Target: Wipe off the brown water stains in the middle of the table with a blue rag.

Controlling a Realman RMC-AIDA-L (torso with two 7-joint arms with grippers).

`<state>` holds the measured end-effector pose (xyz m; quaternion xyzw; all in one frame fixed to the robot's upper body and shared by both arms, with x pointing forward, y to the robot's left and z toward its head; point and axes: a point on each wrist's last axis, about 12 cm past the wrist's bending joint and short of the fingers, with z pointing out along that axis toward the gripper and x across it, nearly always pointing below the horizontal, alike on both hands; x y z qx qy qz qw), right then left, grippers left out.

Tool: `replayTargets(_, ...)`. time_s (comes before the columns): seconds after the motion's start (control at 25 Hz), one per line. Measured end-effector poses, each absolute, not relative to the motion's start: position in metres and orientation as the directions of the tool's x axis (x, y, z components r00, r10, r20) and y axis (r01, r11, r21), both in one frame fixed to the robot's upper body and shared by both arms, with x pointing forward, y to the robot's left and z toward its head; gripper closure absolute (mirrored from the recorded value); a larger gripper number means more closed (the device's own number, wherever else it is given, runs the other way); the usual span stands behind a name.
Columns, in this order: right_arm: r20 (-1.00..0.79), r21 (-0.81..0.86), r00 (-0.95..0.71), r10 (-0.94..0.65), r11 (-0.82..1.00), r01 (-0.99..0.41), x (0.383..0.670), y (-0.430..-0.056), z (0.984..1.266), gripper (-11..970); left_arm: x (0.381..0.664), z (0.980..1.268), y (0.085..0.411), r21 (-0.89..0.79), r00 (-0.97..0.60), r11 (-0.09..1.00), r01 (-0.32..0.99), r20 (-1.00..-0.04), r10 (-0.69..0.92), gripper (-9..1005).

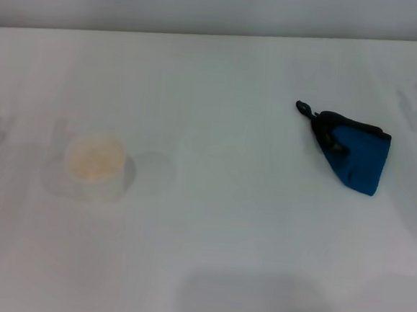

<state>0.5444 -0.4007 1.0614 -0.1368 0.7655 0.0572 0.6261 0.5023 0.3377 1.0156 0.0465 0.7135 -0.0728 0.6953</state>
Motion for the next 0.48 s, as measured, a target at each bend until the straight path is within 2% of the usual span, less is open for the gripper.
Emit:
replayTargets(0.2, -0.982, -0.135, -0.106, -0.157, 0.972, -0.192, 0.531, -0.395, 1.043, 554, 0.503, 1.016, 0.338, -0.039, -0.026, 0.985, 0.166, -0.999, -0.035, 119)
replayTargets(0.48, -0.989, -0.084, -0.116, -0.095, 0.992, -0.096, 0.516, -0.394, 1.027, 554, 0.502, 1.014, 0.332, -0.050, -0.033, 0.985, 0.164, -0.998, -0.045, 119)
